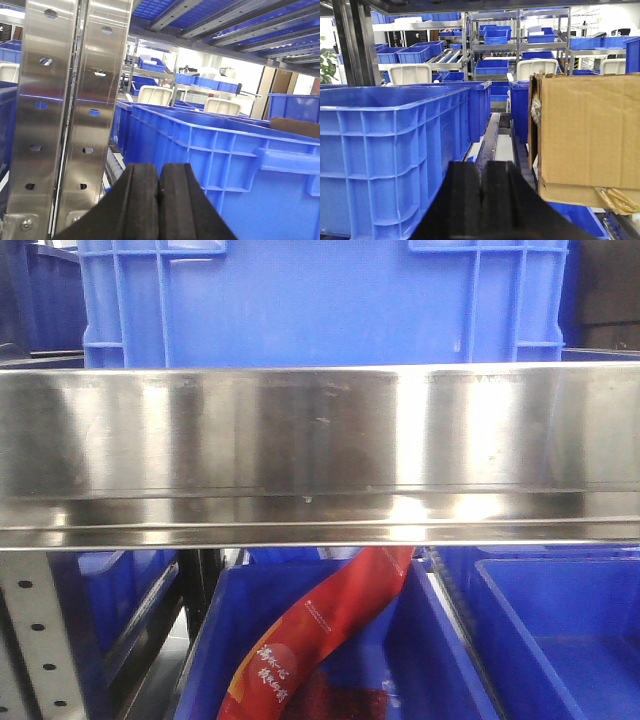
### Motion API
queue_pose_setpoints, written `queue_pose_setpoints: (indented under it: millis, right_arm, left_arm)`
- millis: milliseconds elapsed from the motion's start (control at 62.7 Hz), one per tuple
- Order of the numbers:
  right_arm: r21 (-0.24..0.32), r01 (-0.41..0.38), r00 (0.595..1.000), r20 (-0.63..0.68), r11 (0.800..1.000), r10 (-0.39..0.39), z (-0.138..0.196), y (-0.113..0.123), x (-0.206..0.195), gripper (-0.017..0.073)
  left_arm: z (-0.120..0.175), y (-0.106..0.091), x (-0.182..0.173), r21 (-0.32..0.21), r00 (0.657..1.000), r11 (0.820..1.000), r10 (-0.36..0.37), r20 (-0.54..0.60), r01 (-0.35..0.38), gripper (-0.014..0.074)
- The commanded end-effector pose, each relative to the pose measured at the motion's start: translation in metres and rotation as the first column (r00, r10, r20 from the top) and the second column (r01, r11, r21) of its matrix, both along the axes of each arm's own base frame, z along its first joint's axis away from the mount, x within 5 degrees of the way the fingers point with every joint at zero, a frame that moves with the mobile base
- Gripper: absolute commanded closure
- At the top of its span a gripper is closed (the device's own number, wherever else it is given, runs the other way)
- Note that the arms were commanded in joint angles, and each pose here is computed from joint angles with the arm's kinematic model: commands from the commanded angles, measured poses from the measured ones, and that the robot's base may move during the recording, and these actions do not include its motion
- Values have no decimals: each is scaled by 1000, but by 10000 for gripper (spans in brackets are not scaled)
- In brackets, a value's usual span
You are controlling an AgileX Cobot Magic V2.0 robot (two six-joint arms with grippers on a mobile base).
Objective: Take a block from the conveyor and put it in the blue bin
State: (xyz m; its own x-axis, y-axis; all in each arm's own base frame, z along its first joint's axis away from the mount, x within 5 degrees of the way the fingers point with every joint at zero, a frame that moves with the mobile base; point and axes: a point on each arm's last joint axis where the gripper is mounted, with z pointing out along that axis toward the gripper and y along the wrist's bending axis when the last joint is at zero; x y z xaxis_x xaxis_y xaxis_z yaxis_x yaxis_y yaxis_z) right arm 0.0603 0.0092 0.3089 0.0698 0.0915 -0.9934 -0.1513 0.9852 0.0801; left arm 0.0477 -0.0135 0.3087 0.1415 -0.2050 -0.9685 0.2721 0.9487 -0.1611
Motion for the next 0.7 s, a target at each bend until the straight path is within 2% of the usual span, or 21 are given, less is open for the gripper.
queue_pose_setpoints:
  millis: [0,223,383,510,606,686]
  right_arm:
    - [5,6,1000,27,1000,-6,2,-1,-1,727]
    - [-13,13,999,47,1000,-13,-7,-1,0,727]
    - [-1,21,993,113,1000,-20,-42,-2,-5,727]
    - [-4,20,995,98,1000,-19,-68,-3,-9,727]
    - [-14,19,999,33,1000,-18,-90,-2,-6,727]
    - [-13,20,999,36,1000,-19,-93,-2,-5,727]
  left_arm:
    - [2,1,-1,-9,1000,1000,7,22,-7,705]
    - [2,1,-1,-9,1000,1000,7,22,-7,705]
    - [2,1,-1,-9,1000,1000,7,22,-7,705]
    - [2,1,-1,-9,1000,1000,7,22,-7,705]
    - [2,1,-1,-9,1000,1000,7,22,-7,705]
    - [2,1,-1,-9,1000,1000,7,22,-7,705]
